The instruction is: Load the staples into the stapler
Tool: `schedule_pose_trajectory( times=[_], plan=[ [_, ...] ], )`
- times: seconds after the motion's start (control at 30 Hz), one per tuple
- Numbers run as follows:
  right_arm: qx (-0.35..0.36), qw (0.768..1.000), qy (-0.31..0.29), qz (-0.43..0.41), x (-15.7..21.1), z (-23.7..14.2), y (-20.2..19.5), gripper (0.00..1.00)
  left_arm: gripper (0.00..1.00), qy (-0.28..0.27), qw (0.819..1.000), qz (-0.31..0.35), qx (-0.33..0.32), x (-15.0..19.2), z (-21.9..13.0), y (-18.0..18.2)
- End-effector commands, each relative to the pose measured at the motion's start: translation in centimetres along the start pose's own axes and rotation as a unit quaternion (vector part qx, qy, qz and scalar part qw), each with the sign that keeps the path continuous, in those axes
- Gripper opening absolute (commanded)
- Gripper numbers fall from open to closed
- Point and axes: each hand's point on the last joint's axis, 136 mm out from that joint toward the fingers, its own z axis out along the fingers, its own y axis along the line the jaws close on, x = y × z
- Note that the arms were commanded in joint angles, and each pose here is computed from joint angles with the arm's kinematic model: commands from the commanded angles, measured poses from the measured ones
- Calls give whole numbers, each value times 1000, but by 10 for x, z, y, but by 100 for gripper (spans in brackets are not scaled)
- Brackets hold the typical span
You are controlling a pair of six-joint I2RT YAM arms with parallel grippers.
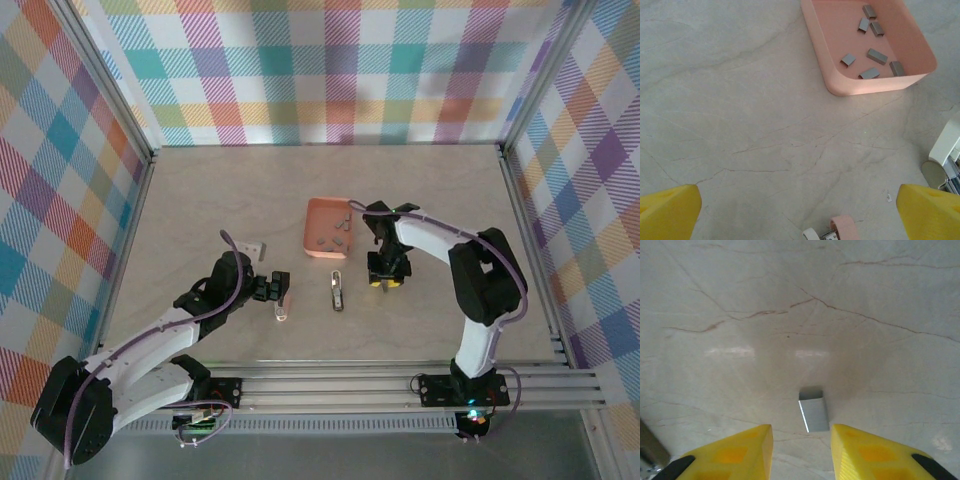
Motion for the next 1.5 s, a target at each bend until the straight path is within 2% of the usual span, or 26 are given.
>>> schedule_pose_trajectory(
  times=[0.0,0.47,0.97,1.2,1.47],
  plan=[
    [16,1000,8,-14,-3,0,-6,35,100,-11,1000,-7,-5,-13,-1,0],
    [5,1000,4,-8,-17,10,-5,28,100,-5,1000,-7,-4,-12,2,-1],
    [11,1000,17,4,-14,24,-8,17,100,-4,1000,-4,-5,-10,3,0],
    [-14,999,-32,21,-17,7,-4,13,100,-4,1000,-14,-12,-4,5,4],
    [-37,993,-111,35,-12,-22,3,14,100,-2,999,-41,-7,6,15,4]
  ],
)
